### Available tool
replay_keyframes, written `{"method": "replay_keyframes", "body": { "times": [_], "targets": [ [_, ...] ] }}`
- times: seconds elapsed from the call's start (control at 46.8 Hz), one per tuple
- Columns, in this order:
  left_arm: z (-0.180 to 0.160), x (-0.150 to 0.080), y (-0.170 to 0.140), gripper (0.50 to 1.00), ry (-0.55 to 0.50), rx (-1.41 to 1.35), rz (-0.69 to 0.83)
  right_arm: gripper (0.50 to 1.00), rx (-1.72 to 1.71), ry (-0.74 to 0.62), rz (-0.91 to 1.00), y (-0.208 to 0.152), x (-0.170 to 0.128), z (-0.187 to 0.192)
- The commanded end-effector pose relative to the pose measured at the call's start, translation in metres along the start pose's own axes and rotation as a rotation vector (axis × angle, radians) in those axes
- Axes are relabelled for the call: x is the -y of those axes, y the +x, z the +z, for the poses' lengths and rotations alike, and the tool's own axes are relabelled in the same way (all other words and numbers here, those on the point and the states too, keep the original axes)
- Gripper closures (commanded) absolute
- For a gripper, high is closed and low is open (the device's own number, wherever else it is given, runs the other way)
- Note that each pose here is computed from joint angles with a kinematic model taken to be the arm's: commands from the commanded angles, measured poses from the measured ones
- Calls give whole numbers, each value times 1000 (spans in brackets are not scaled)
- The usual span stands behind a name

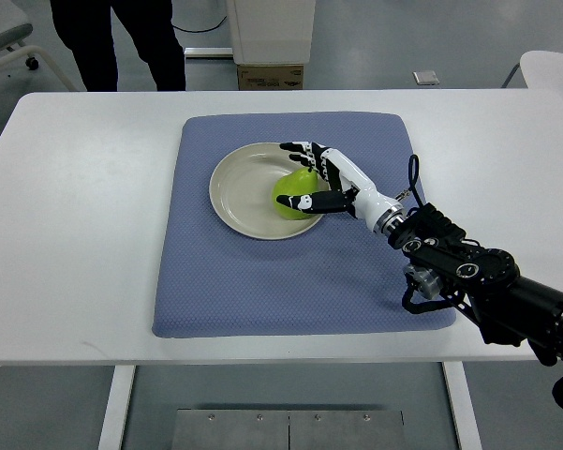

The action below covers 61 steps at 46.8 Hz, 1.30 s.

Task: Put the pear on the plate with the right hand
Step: 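Lower the pear onto the cream plate with the right hand, then open the right hand and withdraw it away from the pear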

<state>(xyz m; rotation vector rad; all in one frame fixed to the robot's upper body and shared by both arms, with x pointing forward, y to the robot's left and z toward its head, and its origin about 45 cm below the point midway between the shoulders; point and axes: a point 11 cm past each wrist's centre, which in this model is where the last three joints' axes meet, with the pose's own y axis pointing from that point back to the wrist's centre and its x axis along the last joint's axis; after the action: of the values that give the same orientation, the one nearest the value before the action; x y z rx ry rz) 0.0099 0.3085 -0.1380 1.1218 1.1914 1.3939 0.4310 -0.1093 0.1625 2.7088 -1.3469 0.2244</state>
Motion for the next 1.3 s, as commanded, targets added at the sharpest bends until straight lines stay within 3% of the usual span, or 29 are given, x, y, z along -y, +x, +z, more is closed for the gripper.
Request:
{"method": "replay_keyframes", "body": {
  "times": [0.0,0.833,1.282],
  "targets": [
    [0,0,0,500,0,-1,0,502,-2,1,-1,0,0,-1],
    [0,0,0,500,-1,0,0,500,19,14,23,8,2,-5],
    [0,0,0,500,-1,-1,0,500,8,-12,125,61,-25,5]
  ]
}}
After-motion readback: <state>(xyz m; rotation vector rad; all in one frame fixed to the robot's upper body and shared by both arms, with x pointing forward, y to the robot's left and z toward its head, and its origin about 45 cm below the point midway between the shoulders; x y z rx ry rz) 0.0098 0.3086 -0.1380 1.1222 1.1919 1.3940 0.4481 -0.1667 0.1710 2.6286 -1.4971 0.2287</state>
